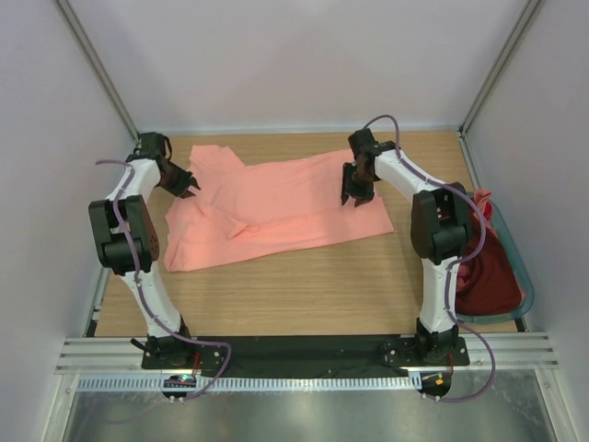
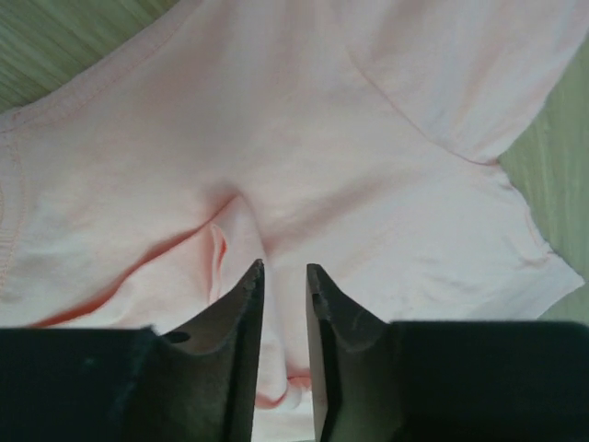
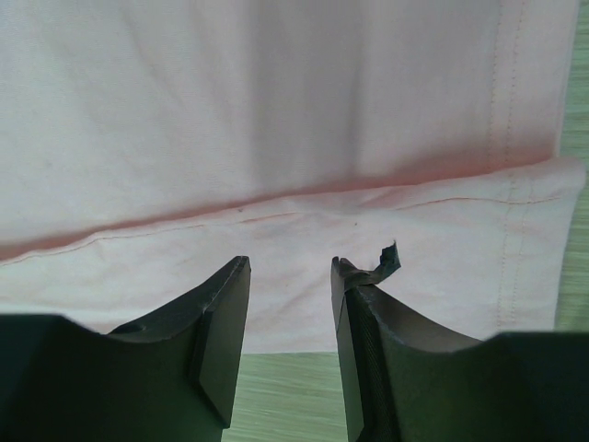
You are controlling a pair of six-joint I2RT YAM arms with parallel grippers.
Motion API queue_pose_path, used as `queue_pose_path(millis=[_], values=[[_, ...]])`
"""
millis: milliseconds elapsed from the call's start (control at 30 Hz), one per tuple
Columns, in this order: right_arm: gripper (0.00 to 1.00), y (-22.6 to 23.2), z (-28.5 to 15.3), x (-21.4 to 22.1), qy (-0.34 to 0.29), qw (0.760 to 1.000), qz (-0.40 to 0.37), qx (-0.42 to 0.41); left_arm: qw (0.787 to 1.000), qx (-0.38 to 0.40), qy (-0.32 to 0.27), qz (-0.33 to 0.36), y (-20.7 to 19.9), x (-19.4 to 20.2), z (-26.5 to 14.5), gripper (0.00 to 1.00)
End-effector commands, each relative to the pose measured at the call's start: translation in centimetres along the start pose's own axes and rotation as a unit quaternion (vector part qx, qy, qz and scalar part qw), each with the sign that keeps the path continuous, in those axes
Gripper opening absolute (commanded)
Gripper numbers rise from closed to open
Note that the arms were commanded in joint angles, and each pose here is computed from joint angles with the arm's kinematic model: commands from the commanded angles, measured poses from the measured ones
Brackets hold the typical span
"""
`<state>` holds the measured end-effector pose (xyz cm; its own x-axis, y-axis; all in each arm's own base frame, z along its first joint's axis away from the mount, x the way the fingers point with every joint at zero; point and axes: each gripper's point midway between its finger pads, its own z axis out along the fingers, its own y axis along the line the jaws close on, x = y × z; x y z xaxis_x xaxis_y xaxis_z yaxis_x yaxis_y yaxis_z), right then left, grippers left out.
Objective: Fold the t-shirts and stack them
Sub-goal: Fold the tshirt
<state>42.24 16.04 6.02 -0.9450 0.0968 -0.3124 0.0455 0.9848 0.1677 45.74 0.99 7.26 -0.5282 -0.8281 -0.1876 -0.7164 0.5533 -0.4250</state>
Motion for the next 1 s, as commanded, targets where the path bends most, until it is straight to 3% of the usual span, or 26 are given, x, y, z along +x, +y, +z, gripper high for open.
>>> queue_pose_path(millis=[0, 67, 233, 333, 533, 633, 800, 967], values=[[0.47, 1.6, -0.8, -1.4, -0.021, 0.999, 0.007, -0.024, 0.998, 0.054, -0.040, -0.004, -4.0, -2.3, -3.0, 0.28], [0.47, 3.2, -0.8, -1.3, -0.024, 0.999, 0.000, -0.043, 0.997, 0.067, -0.043, 0.006, -5.1, -2.8, -4.3, 0.40], [0.47, 9.6, -1.5, -0.7, -0.043, 0.990, -0.020, -0.136, 0.996, 0.045, -0.051, 0.062, -3.4, -1.4, -7.8, 0.43], [0.47, 14.7, -1.6, 0.5, -0.039, 0.979, -0.019, -0.200, 0.995, 0.005, -0.051, 0.087, 1.1, 1.3, -9.3, 0.39], [0.43, 22.4, -2.0, 3.2, -0.020, 0.956, -0.023, -0.293, 0.995, -0.079, -0.004, 0.064, 10.7, 7.1, -8.3, 0.16], [0.39, 21.9, -0.7, 4.3, -0.006, 0.959, -0.016, -0.283, 0.993, -0.106, -0.008, 0.057, 13.2, 6.9, -8.0, 0.12], [0.39, 17.5, 0.5, 4.8, -0.002, 0.978, -0.056, -0.200, 0.988, -0.147, -0.012, 0.045, 15.4, 5.6, -7.1, 0.10], [0.38, 11.8, 1.0, 4.4, 0.007, 0.986, -0.021, -0.166, 0.980, -0.197, 0.031, 0.019, 18.1, 6.7, -4.9, 0.08]])
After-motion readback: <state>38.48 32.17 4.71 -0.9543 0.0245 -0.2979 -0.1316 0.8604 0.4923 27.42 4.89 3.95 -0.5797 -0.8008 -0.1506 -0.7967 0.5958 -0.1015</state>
